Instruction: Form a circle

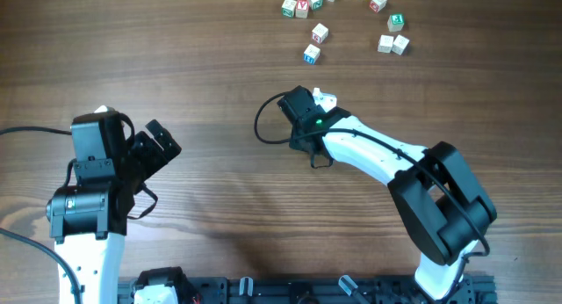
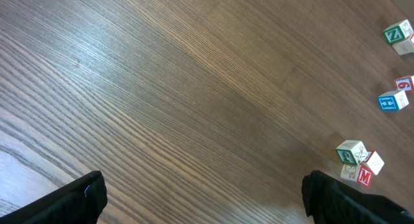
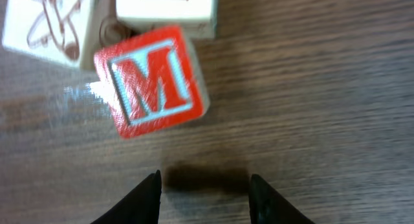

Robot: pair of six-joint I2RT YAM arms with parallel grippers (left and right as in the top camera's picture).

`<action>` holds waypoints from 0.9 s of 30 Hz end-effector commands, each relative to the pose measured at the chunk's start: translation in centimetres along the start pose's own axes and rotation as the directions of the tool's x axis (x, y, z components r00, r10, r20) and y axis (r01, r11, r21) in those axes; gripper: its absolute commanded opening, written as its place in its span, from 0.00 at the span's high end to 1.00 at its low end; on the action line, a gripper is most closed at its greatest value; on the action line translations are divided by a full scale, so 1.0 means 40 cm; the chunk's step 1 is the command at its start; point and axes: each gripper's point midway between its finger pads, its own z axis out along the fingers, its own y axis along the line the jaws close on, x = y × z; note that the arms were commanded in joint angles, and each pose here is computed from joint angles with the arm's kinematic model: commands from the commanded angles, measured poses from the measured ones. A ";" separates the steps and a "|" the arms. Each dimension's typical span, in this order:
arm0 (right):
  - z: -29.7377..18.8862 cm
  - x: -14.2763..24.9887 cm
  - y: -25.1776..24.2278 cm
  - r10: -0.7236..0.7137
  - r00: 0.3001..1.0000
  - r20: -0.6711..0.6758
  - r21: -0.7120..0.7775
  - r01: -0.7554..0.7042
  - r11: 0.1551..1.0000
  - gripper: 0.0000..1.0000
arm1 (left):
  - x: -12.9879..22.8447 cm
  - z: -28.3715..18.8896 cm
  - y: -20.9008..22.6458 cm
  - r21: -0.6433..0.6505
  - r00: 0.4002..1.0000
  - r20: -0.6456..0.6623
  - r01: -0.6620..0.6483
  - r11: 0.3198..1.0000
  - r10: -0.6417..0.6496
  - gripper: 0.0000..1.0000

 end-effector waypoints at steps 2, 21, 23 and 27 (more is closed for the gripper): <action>-0.062 -0.093 0.006 0.010 0.988 0.157 -0.004 -0.010 1.000 0.46 | -0.004 0.002 0.008 -0.014 1.000 0.008 0.011 1.000 -0.011 0.00; -0.062 -0.209 0.016 0.174 0.961 0.214 -0.110 -0.154 0.982 0.90 | -0.004 0.002 0.008 -0.014 1.000 0.008 0.011 1.000 -0.011 0.00; -0.052 -0.202 0.037 0.168 0.967 0.190 -0.145 -0.142 0.979 0.92 | -0.004 0.002 0.008 -0.014 1.000 0.008 0.011 1.000 -0.011 0.00; -0.028 -0.185 0.043 0.161 0.974 0.159 -0.149 -0.137 0.979 0.94 | -0.004 0.002 0.008 -0.014 1.000 0.008 0.011 1.000 -0.011 0.00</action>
